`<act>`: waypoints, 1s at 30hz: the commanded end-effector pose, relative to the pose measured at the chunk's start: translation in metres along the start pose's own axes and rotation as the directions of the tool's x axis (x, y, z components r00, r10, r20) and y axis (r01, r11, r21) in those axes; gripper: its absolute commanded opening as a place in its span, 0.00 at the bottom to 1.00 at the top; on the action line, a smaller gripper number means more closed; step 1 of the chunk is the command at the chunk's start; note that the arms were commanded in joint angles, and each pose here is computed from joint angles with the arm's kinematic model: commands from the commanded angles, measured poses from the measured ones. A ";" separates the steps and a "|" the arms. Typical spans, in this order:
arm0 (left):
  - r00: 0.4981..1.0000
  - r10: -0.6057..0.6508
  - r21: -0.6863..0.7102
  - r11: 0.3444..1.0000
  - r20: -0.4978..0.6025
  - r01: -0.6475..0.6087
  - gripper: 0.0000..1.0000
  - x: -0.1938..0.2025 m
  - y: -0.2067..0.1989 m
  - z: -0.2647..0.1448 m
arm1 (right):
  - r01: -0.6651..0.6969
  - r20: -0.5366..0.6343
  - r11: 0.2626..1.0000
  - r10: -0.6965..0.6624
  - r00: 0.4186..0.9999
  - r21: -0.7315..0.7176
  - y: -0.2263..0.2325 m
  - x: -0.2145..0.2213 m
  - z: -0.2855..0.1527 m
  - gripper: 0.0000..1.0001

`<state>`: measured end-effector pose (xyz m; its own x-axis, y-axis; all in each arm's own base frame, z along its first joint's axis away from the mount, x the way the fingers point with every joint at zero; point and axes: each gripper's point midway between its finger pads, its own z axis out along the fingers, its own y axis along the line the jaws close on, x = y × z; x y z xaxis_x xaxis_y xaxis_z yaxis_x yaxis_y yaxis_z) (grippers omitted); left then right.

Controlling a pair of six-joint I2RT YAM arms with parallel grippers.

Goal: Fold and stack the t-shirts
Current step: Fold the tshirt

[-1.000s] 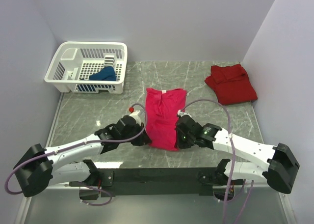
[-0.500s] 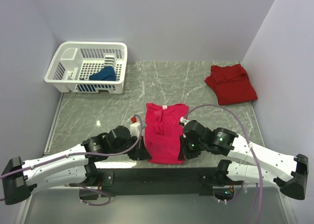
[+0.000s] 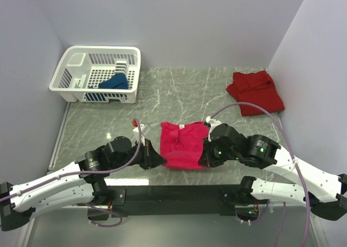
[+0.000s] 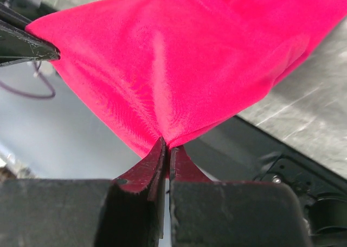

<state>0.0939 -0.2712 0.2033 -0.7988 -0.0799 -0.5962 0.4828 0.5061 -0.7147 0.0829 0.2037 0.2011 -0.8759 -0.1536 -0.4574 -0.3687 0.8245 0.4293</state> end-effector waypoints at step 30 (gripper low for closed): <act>0.987 0.125 -0.409 0.910 0.105 -0.072 0.00 -0.099 0.133 0.094 | -0.054 0.103 0.906 0.012 0.995 0.421 -0.111 -0.115 0.108 0.00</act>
<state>0.2513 -0.2750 0.1171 -0.7391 -0.1103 -0.6645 0.3103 0.8198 -0.4813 0.2364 0.1980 0.1138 -0.8666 -0.0799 -0.4926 -0.1667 0.9767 0.1349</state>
